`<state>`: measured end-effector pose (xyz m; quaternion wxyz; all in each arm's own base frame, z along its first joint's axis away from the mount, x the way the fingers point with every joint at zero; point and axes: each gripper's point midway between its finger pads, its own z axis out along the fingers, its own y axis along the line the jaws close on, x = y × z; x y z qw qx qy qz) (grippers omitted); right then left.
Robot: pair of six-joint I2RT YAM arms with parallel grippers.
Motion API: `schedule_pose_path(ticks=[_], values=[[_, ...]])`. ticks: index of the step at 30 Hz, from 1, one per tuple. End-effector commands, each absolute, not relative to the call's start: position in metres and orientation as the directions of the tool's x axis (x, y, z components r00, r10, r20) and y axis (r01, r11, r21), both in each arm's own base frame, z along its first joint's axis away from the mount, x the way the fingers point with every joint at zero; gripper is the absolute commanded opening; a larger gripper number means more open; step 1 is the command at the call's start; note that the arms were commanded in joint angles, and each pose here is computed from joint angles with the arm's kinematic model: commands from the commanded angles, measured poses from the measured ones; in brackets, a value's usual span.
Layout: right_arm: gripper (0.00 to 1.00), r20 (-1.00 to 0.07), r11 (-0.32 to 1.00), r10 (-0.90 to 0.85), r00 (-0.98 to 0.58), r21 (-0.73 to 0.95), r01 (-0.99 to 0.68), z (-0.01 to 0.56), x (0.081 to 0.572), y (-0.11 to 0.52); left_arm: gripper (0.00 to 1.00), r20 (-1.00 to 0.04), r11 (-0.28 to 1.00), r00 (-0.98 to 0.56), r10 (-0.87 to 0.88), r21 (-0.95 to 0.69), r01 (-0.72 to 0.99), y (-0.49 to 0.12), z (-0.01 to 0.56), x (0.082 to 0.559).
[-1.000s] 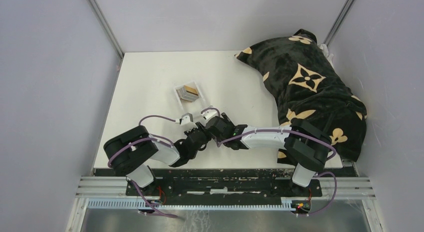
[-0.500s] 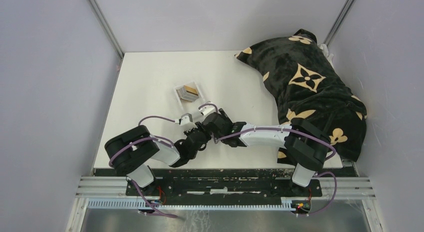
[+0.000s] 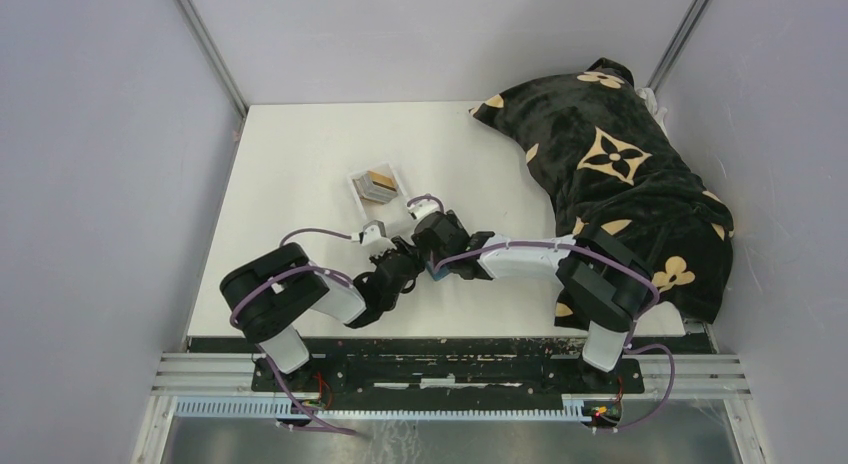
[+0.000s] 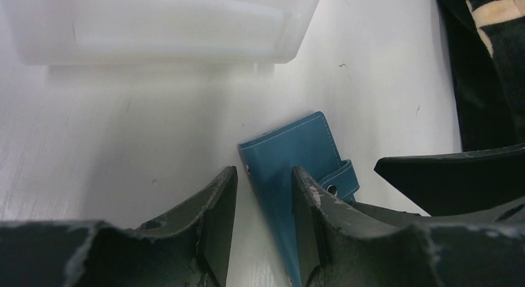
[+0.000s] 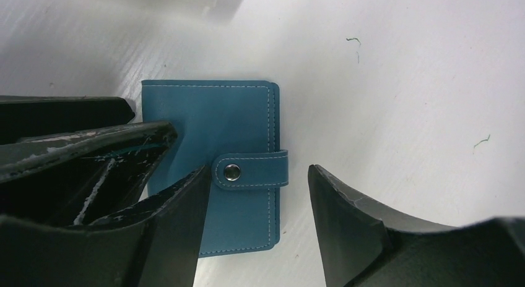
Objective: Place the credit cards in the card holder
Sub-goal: Open the card holder at the center of the board.
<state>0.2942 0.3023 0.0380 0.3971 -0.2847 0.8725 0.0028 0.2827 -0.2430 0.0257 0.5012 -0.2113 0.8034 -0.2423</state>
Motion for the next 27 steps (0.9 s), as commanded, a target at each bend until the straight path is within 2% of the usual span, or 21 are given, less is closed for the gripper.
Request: schedule_pose_path(ticks=[1,16,27], values=[[0.67,-0.706,0.842,-0.467,-0.532,-0.172,-0.511,0.042,0.298,0.317,0.46,-0.721,0.829,-0.441,-0.535,-0.549,-0.109,-0.239,0.010,0.283],[0.67,-0.674,0.824,-0.495,-0.548,-0.162,-0.543,0.032,0.292,0.324,0.46,-0.707,0.833,-0.466,-0.532,-0.537,-0.136,-0.233,-0.005,0.284],[0.54,-0.609,0.854,-0.510,-0.607,-0.270,-0.445,0.011,0.284,0.301,0.39,-0.678,0.809,-0.464,-0.571,-0.561,-0.176,-0.221,-0.019,0.274]])
